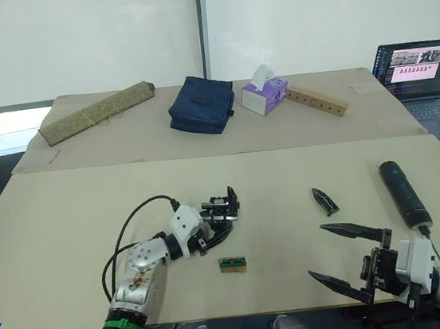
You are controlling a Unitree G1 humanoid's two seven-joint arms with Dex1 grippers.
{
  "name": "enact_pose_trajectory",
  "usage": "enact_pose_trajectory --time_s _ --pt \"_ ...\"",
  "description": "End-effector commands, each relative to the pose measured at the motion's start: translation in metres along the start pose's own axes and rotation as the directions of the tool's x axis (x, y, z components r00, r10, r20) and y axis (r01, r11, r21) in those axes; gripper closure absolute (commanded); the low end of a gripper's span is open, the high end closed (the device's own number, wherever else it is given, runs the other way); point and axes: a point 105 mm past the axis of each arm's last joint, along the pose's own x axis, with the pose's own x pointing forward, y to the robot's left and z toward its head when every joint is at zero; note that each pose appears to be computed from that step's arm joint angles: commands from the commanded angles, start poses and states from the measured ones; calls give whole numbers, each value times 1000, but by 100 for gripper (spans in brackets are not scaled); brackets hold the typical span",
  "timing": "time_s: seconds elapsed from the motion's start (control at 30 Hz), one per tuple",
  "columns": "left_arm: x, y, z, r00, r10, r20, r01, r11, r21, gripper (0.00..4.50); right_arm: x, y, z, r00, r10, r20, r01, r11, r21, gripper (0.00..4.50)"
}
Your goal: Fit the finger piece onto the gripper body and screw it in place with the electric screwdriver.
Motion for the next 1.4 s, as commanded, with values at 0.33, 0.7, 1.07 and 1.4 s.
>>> enact_pose_trajectory --time_s 0.33,0.7,1.07,1.4 --pt "-9 4 -15 997 -22 -77 21 1000 -6 216 -3 -3 10 999 -36 27 38 998 -52 0" --pt "-22 11 -11 988 -136 -70 133 990 -52 5 -4 -4 9 999 -37 22 38 998 -55 0" --pt "-12 17 -13 933 -346 -101 346 938 -12 5 -5 -11 8 1000 -21 7 21 998 -63 0" --pt "4 14 -1 896 -442 -40 443 896 18 5 -7 -11 7 1000 -10 -15 9 998 -65 0"
